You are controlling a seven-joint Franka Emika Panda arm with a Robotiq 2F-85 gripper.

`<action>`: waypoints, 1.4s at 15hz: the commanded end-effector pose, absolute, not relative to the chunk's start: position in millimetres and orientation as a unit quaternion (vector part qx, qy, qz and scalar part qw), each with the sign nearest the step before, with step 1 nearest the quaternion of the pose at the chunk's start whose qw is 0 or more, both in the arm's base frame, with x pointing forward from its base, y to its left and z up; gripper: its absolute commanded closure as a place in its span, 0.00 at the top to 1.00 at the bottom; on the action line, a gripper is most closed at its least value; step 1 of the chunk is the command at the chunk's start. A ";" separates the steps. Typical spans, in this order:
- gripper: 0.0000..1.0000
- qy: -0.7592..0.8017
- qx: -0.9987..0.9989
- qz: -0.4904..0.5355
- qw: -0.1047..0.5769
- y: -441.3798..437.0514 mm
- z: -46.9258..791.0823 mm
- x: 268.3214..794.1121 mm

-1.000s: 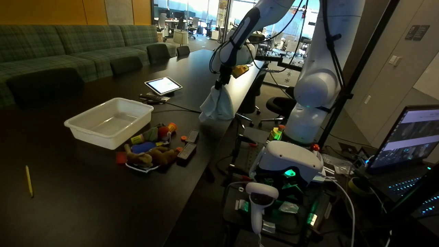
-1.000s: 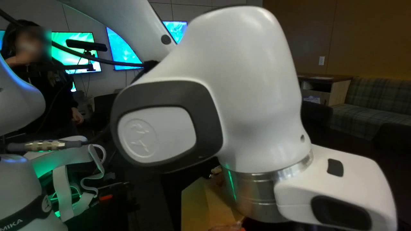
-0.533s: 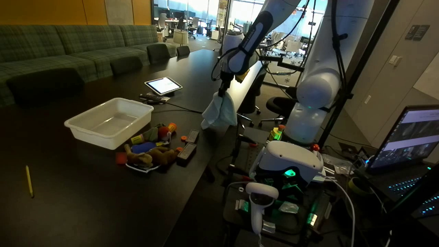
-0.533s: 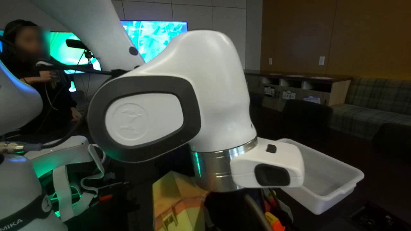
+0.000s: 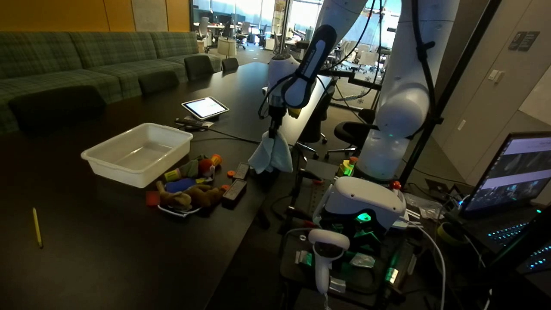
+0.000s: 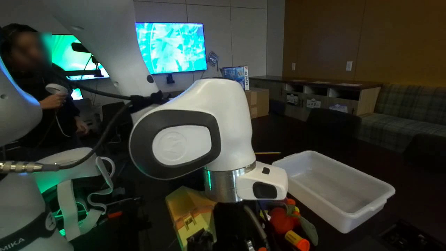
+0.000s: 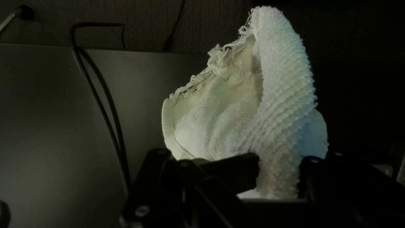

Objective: Pick up the cloth and sweep away the items on the table, then put the cloth in the bowl

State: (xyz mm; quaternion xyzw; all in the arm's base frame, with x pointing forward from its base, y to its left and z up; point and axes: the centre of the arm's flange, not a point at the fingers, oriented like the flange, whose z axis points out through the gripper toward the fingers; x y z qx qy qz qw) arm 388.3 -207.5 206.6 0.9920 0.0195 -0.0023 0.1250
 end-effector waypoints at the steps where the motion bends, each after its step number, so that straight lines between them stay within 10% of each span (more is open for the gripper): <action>1: 0.02 0.016 0.993 -0.016 0.115 -208.1 170.4 402.2; 21: 0.02 -0.178 0.975 -0.039 0.129 -257.0 15.4 441.2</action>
